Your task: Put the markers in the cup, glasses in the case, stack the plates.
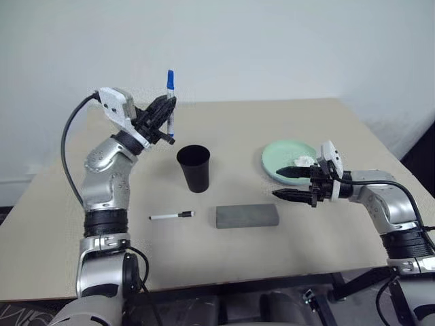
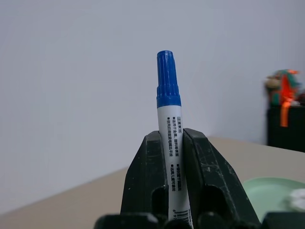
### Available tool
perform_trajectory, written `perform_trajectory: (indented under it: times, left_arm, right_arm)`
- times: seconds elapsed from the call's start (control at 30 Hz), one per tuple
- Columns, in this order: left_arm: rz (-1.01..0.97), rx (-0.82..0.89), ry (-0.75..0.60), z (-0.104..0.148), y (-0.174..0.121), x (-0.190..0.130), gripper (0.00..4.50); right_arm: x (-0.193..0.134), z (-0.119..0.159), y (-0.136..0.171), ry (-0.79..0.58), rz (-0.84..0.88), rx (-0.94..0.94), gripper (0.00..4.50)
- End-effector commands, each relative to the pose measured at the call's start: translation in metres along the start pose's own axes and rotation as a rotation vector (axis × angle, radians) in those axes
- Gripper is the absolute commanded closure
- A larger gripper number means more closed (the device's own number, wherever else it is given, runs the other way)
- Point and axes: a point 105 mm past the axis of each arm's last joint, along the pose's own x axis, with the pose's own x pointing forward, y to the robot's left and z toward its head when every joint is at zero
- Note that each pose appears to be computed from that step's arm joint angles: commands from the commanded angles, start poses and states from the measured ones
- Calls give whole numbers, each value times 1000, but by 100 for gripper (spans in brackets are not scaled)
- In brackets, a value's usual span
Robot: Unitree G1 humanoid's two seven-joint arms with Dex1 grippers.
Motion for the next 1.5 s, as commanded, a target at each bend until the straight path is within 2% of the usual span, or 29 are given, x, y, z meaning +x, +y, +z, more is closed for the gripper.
perform_trajectory:
  times: [0.03, 0.3, 0.73, 1.1, 1.4, 1.5]
  left_arm:
    - [-10, -6, -68, 8, -5, 14, 440]
    - [-71, -123, -57, -10, -23, 21, 440]
    - [-101, -138, 7, -29, -29, 11, 440]
    - [-111, -144, 20, -35, -33, 15, 440]
    - [-116, -133, 20, -34, -33, 18, 136]
    - [-119, -131, 16, -32, -33, 18, 136]
  right_arm:
    - [2, 17, 2, -34, 12, -54, 65]
    - [1, 17, 3, -40, 1, -57, 65]
    - [7, 21, 6, -64, 19, -58, 65]
    - [7, 28, 10, -90, 42, -43, 65]
    - [6, 27, 9, -90, 29, -40, 65]
    - [6, 27, 9, -89, 26, -39, 65]
